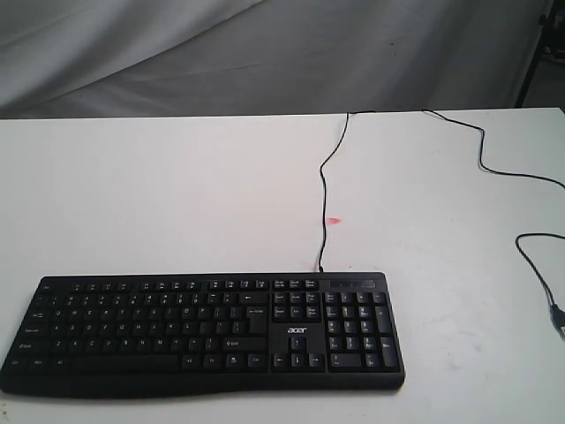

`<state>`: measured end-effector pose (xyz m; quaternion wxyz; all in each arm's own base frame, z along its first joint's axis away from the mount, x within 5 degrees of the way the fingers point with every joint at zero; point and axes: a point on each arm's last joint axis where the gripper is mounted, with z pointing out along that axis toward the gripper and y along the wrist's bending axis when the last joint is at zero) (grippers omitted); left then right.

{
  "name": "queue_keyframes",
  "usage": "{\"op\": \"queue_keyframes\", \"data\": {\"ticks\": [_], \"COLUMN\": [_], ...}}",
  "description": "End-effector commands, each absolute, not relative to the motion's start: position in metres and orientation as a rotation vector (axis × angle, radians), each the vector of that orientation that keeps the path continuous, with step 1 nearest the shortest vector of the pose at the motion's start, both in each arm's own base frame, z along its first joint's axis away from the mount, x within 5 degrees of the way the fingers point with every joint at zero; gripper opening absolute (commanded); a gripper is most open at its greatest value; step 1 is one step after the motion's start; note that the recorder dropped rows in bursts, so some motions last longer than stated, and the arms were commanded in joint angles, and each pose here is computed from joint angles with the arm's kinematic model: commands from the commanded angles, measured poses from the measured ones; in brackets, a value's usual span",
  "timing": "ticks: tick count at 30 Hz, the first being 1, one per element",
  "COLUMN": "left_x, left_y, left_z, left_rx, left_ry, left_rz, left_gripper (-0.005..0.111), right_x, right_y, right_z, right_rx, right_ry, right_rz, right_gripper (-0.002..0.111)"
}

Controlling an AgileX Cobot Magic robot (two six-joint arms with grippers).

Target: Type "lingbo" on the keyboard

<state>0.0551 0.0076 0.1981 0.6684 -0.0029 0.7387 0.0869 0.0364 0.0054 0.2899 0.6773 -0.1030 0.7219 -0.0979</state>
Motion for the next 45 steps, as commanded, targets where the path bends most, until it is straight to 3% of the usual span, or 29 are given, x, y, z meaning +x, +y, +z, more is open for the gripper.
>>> {"op": "queue_keyframes", "data": {"ticks": [1, 12, 27, 45], "left_x": [0.056, 0.056, 0.056, 0.056], "left_y": [0.007, 0.007, 0.007, 0.007], "left_z": [0.197, 0.197, 0.197, 0.197], "left_rx": [-0.006, -0.006, -0.006, -0.006], "left_ry": [1.670, 1.670, 1.670, 1.670], "left_rz": [0.190, 0.190, 0.190, 0.190], "left_gripper": [0.001, 0.001, 0.001, 0.001], "right_x": [0.036, 0.044, 0.061, 0.061], "right_y": [0.005, -0.005, -0.007, -0.007], "right_z": [0.288, 0.275, 0.201, 0.194], "right_rx": [-0.224, -0.128, -0.086, -0.067], "right_ry": [1.628, 1.607, 1.644, 1.723], "right_rz": [-0.221, -0.300, -0.251, -0.220], "right_gripper": [0.000, 0.000, 0.000, 0.000]}}
